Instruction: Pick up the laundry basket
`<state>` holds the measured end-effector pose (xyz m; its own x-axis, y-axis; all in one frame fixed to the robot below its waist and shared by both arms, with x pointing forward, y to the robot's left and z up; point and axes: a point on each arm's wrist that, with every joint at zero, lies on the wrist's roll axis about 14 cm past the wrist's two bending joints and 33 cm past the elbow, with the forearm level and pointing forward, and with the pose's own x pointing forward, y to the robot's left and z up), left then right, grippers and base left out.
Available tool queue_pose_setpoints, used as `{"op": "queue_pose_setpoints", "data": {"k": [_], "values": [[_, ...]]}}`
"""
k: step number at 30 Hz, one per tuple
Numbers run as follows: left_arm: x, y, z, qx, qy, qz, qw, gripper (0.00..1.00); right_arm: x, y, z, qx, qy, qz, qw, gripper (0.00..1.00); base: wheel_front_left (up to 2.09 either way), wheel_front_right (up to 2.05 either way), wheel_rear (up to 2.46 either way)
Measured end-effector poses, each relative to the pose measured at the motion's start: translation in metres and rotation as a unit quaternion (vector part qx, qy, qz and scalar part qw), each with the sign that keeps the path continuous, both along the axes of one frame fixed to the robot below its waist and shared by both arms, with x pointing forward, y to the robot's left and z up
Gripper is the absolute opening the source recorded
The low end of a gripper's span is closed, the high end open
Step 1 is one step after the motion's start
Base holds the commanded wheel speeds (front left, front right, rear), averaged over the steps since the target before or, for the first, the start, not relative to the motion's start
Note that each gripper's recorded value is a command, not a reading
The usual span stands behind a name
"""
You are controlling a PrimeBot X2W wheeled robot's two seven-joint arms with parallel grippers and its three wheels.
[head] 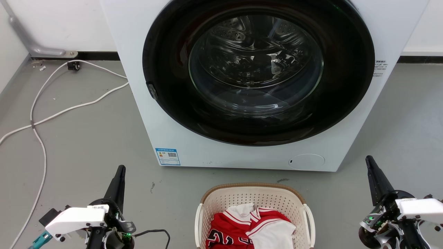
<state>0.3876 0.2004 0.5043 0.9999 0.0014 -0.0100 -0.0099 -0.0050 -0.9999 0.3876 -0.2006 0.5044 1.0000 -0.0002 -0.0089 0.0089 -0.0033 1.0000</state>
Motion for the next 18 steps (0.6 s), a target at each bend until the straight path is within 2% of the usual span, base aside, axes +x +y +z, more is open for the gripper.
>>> {"op": "queue_pose_setpoints", "data": {"k": [18], "values": [[0.0, -0.0005, 0.0, 0.001, 0.0, -0.002, 1.0, 0.0, 0.0, 0.0, 0.0, 0.0, 0.0, 0.0, 1.0, 0.0, 0.0, 0.0, 0.0]]}}
